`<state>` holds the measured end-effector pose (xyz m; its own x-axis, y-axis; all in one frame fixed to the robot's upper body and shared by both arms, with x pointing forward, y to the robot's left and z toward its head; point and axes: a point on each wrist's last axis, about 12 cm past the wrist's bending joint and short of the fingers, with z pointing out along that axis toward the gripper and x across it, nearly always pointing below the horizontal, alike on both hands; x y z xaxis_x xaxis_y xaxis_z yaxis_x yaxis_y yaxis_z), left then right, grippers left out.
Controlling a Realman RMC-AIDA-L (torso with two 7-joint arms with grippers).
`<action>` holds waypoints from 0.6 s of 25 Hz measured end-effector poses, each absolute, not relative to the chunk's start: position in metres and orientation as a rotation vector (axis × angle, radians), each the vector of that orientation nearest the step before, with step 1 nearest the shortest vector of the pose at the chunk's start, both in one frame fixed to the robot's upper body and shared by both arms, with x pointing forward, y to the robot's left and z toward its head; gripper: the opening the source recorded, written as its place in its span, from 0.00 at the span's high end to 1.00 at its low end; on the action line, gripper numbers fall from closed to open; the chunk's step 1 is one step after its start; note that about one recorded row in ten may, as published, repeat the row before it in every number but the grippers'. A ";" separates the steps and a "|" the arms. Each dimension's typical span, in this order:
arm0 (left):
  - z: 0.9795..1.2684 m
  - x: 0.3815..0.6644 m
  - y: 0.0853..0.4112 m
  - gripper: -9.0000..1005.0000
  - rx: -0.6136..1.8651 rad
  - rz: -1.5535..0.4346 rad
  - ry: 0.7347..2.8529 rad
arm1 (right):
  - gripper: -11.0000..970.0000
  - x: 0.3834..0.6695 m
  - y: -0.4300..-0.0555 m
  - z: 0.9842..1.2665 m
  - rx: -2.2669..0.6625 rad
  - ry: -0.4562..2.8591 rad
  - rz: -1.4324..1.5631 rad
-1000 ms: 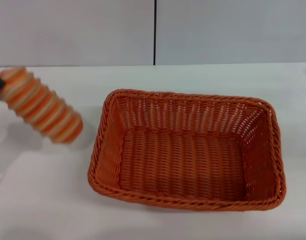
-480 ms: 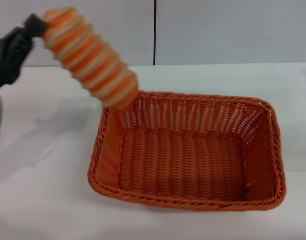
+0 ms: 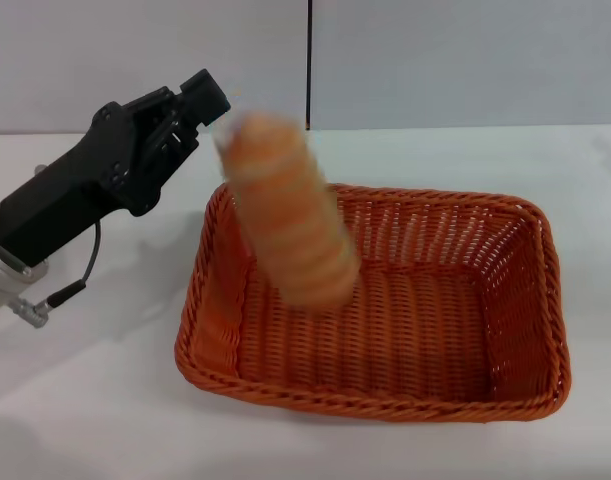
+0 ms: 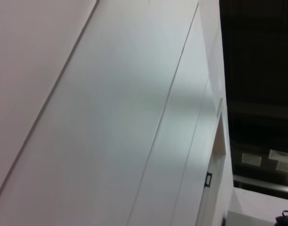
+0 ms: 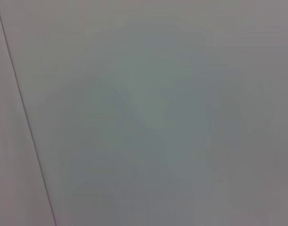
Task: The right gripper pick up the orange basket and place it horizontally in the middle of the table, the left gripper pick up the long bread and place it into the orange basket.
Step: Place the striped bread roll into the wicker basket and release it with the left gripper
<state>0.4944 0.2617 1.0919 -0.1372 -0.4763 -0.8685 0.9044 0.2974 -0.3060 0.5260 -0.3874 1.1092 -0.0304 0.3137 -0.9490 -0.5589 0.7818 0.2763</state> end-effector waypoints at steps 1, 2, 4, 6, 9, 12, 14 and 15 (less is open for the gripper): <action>1.092 0.494 0.262 0.98 0.481 -1.274 1.174 | 0.46 0.526 -0.387 1.109 -0.213 1.441 0.707; 1.092 0.494 0.262 0.98 0.481 -1.274 1.174 | 0.46 0.526 -0.387 1.109 -0.214 1.441 0.708; 1.091 0.494 0.262 0.93 0.479 -1.270 1.172 | 0.46 0.527 -0.387 1.110 -0.215 1.440 0.710; 1.090 0.493 0.261 0.85 0.473 -1.271 1.174 | 0.46 0.527 -0.386 1.110 -0.216 1.440 0.710; 1.090 0.492 0.265 0.74 0.459 -1.259 1.174 | 0.46 0.527 -0.386 1.109 -0.217 1.440 0.712; 1.090 0.492 0.266 0.65 0.452 -1.253 1.174 | 0.46 0.526 -0.385 1.109 -0.216 1.439 0.716; 1.088 0.488 0.275 0.60 0.402 -1.216 1.170 | 0.46 0.525 -0.385 1.108 -0.214 1.438 0.718; 1.088 0.486 0.280 0.57 0.378 -1.196 1.166 | 0.46 0.524 -0.385 1.107 -0.204 1.435 0.717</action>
